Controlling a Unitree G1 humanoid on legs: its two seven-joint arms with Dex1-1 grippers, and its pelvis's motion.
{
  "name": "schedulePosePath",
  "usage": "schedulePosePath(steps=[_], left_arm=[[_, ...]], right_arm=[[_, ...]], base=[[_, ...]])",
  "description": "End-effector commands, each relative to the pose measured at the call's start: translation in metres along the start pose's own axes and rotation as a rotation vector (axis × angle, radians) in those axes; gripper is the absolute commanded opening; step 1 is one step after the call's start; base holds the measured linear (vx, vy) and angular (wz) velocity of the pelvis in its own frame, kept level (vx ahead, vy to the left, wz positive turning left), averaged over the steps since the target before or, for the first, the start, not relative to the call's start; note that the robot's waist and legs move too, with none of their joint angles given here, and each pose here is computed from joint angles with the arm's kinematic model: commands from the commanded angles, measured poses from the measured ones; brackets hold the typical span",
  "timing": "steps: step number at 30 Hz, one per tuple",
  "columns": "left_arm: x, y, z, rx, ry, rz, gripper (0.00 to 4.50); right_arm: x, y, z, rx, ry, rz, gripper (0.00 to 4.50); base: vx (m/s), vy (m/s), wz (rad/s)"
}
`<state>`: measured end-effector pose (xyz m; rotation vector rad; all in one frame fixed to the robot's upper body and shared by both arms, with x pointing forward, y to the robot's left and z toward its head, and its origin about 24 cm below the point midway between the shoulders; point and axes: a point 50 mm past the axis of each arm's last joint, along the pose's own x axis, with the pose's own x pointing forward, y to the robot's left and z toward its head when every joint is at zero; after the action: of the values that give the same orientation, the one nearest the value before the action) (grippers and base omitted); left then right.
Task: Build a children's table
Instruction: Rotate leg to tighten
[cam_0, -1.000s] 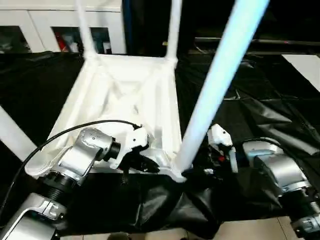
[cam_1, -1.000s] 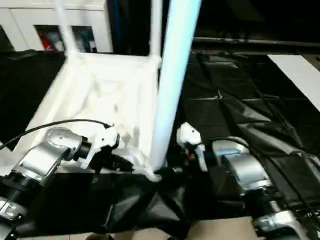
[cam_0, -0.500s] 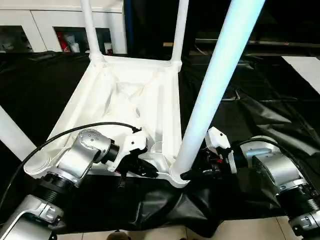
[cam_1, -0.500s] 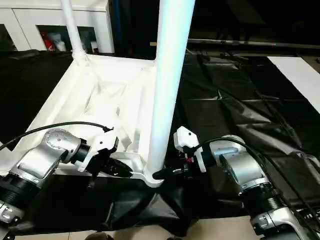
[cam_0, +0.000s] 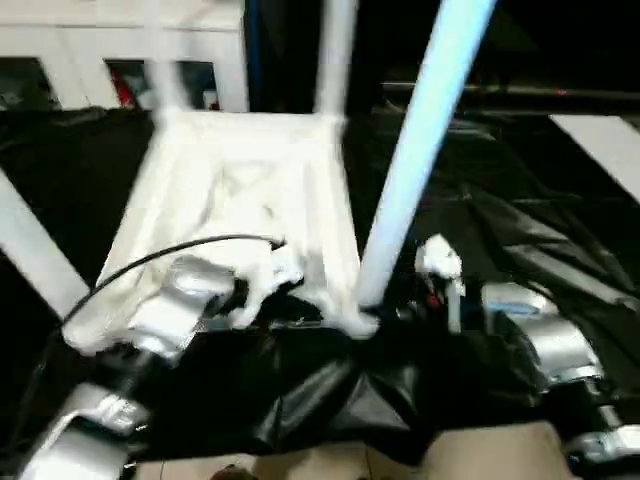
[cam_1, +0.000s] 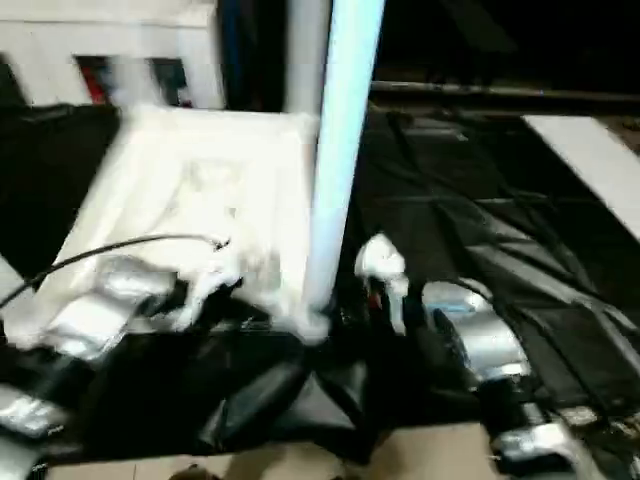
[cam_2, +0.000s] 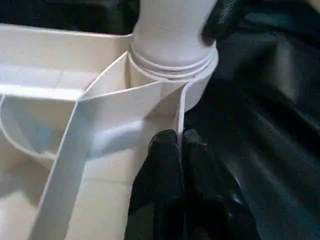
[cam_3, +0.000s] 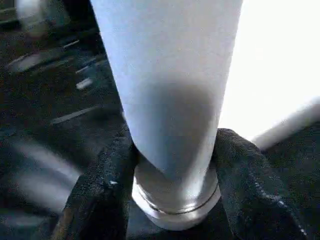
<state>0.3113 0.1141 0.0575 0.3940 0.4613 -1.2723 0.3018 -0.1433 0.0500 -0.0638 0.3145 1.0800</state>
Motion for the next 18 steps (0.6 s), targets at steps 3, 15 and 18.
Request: schedulePosePath(steps=[3, 15, 18], left_arm=[[0.031, -0.005, 0.006, -0.058, -0.011, 0.089, 0.0], [0.063, -0.018, 0.023, -0.031, -0.027, 0.107, 0.0], [0.06, -0.016, 0.022, -0.026, -0.024, 0.105, 0.0]], right_arm=[[0.034, 0.008, -0.008, 0.095, -0.015, -0.163, 1.98], [0.074, 0.019, 0.008, 0.129, -0.086, -0.296, 2.66], [0.072, 0.019, 0.008, 0.138, -0.089, -0.28, 2.73]], base=[[0.0, 0.0, 0.0], [0.0, 0.0, 0.0], [0.0, 0.0, 0.0]])
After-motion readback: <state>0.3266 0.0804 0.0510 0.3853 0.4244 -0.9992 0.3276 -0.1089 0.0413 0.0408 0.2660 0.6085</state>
